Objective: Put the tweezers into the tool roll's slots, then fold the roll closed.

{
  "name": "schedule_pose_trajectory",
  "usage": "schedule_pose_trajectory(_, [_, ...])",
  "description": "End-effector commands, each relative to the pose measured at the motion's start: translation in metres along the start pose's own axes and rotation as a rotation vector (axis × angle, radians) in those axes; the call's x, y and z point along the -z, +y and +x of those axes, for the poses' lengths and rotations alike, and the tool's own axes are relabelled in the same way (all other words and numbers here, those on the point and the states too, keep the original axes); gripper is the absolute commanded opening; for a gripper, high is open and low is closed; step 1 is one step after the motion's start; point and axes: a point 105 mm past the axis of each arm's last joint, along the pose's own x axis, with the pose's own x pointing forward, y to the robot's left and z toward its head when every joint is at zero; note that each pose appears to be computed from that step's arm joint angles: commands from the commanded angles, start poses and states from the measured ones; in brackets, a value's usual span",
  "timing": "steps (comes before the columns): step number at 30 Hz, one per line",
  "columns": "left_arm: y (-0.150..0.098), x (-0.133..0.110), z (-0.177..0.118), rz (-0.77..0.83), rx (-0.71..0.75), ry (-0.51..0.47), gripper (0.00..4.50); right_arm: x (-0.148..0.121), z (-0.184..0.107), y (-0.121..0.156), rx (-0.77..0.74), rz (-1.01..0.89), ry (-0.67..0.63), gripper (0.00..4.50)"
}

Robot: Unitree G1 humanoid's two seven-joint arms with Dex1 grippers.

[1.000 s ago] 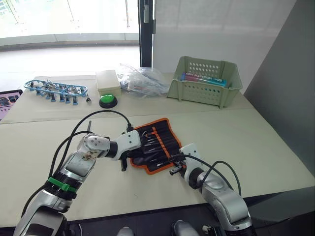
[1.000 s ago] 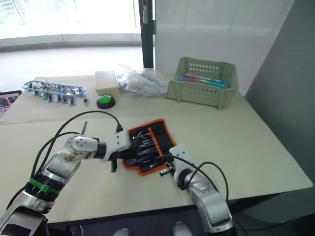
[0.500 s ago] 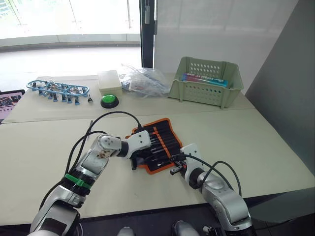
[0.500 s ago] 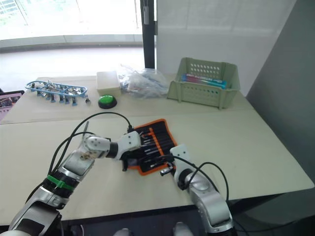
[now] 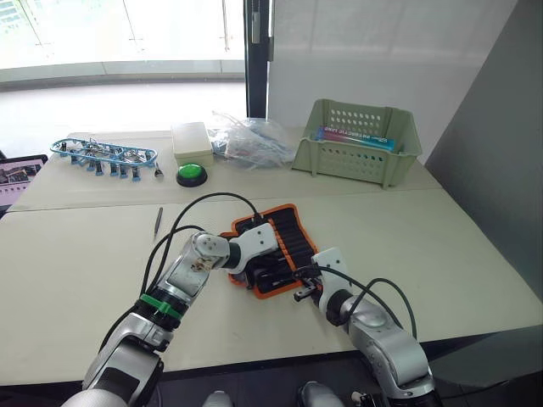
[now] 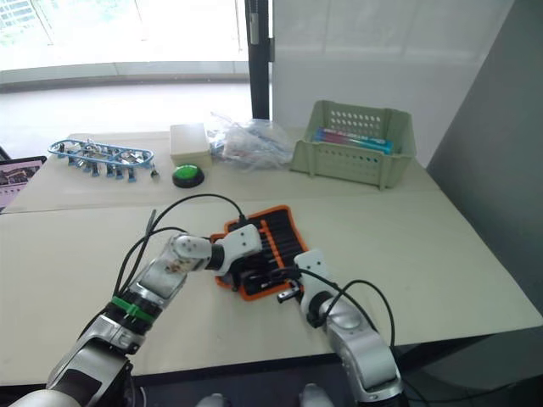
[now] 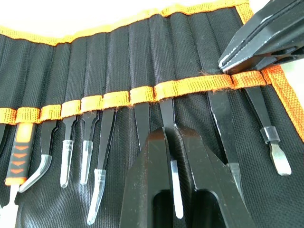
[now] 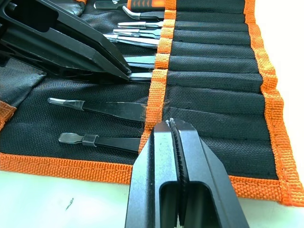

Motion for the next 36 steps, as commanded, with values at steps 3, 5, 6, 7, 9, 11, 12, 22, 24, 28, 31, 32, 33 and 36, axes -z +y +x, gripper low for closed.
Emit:
schedule_pose_trajectory(3, [0.001,-0.017,0.005,0.042,-0.005,-0.050,0.04,0.054,-0.002,0.004,-0.008,0.052,0.220,0.00])
schedule_pose_trajectory(5, [0.002,-0.017,0.005,0.037,-0.013,-0.051,0.04,0.054,-0.002,0.004,-0.009,0.053,0.220,0.00])
schedule_pose_trajectory(6, [0.003,-0.017,0.005,0.036,-0.016,-0.052,0.04,0.053,-0.001,0.004,-0.008,0.053,0.220,0.00])
schedule_pose_trajectory(7, [0.004,-0.017,0.004,0.033,-0.022,-0.055,0.04,0.053,-0.001,0.004,-0.008,0.054,0.219,0.00])
schedule_pose_trajectory(9, [0.005,-0.018,0.001,0.031,-0.027,-0.062,0.04,0.053,-0.001,0.004,-0.007,0.054,0.219,0.00])
schedule_pose_trajectory(11, [0.009,-0.020,-0.002,0.028,-0.045,-0.071,0.39,0.053,-0.001,0.004,-0.006,0.054,0.219,0.00])
schedule_pose_trajectory(12, [0.010,-0.021,-0.004,0.028,-0.048,-0.078,0.78,0.053,-0.001,0.004,-0.006,0.055,0.219,0.00])
schedule_pose_trajectory(22, [0.025,-0.022,-0.083,-0.052,-0.179,-0.166,4.06,0.053,0.000,0.001,-0.003,0.051,0.219,0.00])
schedule_pose_trajectory(24, [0.028,-0.011,-0.105,-0.094,-0.240,-0.153,4.48,0.053,0.000,0.000,-0.008,0.047,0.221,0.00])
schedule_pose_trajectory(28, [0.032,0.031,-0.156,-0.204,-0.444,-0.084,4.48,0.053,0.002,0.001,-0.019,0.040,0.221,0.00])
schedule_pose_trajectory(31, [0.025,0.058,-0.189,-0.285,-0.586,-0.052,4.48,0.052,0.003,-0.001,-0.024,0.037,0.221,0.00])
schedule_pose_trajectory(32, [0.021,0.070,-0.203,-0.324,-0.654,-0.046,4.48,0.052,0.003,-0.002,-0.026,0.034,0.221,0.00])
schedule_pose_trajectory(33, [0.012,0.081,-0.216,-0.366,-0.721,-0.041,4.48,0.051,0.004,-0.002,-0.030,0.030,0.221,0.00])
schedule_pose_trajectory(36, [-0.008,0.097,-0.237,-0.441,-0.837,-0.047,4.48,0.051,0.004,-0.003,-0.040,0.023,0.224,0.00])
